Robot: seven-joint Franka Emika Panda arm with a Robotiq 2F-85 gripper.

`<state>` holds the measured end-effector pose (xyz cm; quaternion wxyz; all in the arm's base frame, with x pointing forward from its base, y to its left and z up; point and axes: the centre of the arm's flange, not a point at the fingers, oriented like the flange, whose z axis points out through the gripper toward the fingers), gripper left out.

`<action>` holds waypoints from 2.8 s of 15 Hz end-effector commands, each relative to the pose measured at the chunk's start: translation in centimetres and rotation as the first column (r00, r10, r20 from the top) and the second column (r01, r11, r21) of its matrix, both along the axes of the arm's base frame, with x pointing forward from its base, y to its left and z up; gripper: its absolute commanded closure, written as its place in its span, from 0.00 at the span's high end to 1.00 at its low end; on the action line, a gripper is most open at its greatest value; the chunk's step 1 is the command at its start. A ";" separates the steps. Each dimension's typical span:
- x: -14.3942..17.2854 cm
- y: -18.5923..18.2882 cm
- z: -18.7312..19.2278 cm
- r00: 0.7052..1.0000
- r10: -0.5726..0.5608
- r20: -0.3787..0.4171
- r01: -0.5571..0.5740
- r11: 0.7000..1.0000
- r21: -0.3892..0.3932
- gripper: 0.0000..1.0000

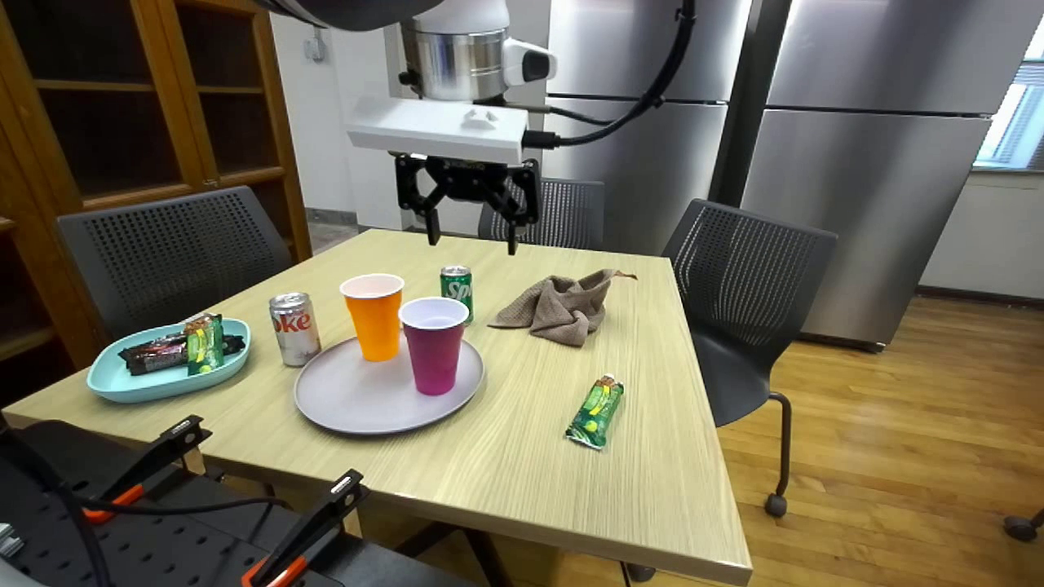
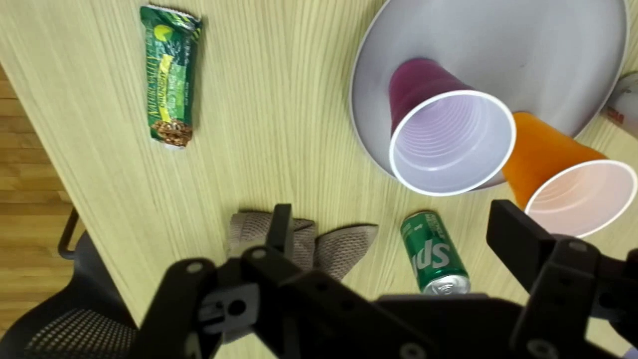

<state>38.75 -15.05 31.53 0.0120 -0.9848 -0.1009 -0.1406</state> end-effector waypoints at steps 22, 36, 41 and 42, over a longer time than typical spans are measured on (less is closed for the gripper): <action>3.7 -7.7 -3.4 0.954 -0.294 -0.064 0.294 0.956 0.002 1.00; 10.9 -12.2 -11.7 0.920 -0.368 -0.131 0.373 0.928 0.007 1.00; 11.7 -13.7 -15.2 0.923 -0.345 -0.174 0.345 0.938 -0.026 1.00; 11.7 -14.1 -15.8 0.923 -0.340 -0.181 0.340 0.940 -0.031 1.00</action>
